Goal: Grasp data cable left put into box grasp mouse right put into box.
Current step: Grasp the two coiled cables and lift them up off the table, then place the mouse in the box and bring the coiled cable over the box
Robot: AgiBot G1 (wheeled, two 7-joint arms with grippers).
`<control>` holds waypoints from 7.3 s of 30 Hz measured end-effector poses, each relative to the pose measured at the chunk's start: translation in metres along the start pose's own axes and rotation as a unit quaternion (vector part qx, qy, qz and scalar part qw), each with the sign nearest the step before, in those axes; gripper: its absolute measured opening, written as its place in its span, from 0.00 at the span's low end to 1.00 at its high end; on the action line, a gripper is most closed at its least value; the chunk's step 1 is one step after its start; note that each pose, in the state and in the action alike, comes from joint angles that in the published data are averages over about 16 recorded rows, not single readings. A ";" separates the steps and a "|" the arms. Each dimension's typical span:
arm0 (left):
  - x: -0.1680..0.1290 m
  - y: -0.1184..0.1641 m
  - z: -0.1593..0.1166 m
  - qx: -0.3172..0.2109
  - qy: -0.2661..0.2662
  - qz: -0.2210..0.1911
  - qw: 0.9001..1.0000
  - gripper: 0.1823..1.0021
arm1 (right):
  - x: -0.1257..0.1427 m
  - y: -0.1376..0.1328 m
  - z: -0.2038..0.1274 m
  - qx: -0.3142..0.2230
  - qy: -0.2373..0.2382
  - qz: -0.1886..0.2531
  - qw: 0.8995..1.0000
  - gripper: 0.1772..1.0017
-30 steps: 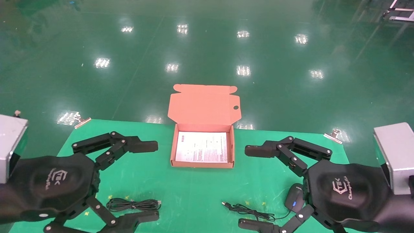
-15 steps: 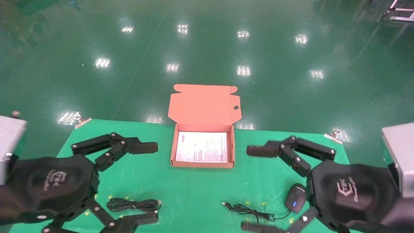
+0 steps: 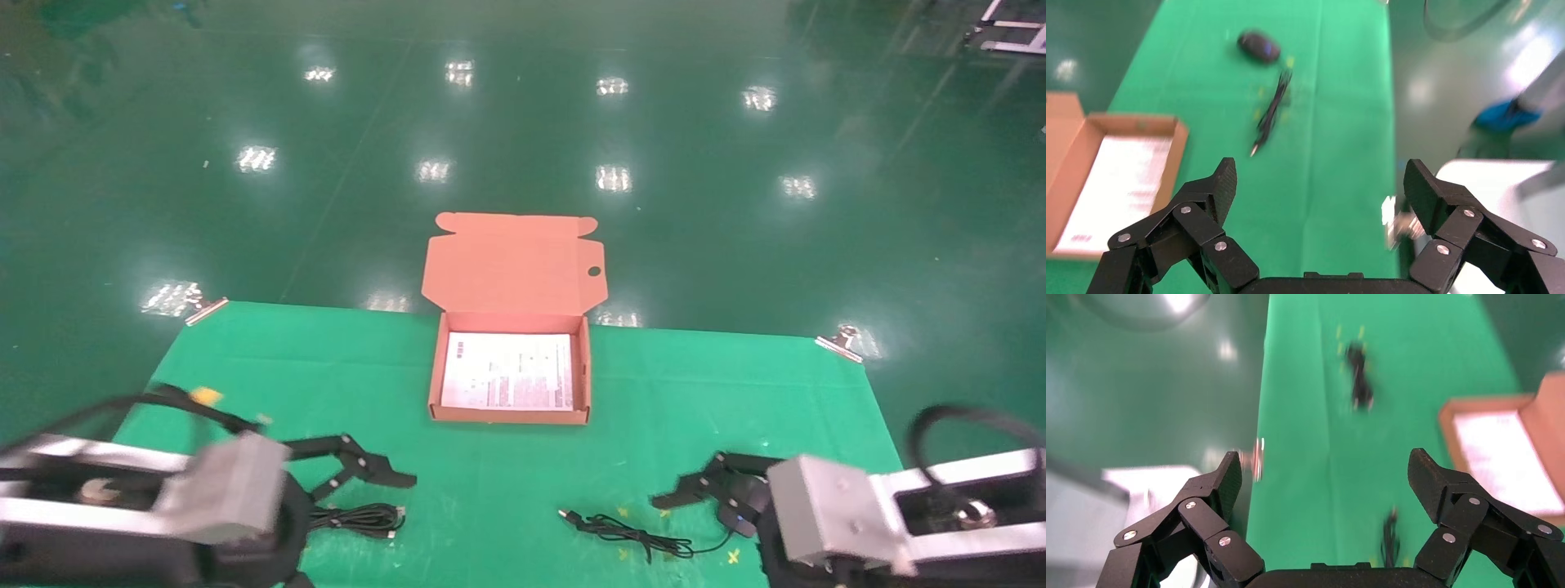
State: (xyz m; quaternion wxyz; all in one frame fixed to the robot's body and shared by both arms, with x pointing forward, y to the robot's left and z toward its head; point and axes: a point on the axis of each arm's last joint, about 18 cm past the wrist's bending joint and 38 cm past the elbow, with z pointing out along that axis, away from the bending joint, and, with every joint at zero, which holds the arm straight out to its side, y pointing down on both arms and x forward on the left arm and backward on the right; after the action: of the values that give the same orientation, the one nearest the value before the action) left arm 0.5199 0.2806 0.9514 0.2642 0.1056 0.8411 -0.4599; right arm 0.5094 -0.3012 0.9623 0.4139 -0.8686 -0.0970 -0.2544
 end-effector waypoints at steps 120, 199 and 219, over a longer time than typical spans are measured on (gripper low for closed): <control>-0.101 0.186 0.093 -0.361 -0.077 -0.120 0.922 0.15 | 0.087 0.135 0.193 -0.324 0.071 -0.061 0.941 0.10; -0.232 0.010 -0.028 -0.356 -0.344 0.146 0.857 0.11 | 0.242 -0.091 0.189 -0.147 0.324 -0.251 0.900 0.04; -0.233 0.011 -0.029 -0.358 -0.345 0.144 0.856 0.11 | 0.209 -0.056 0.238 -0.101 0.298 -0.171 0.934 0.04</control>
State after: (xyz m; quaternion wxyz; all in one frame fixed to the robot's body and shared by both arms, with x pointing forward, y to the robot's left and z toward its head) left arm 0.7092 0.3258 1.0826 0.6199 -0.0420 0.7783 -0.0904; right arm 0.7520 -0.0910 0.9833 0.2843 -0.7605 -0.0899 -0.5769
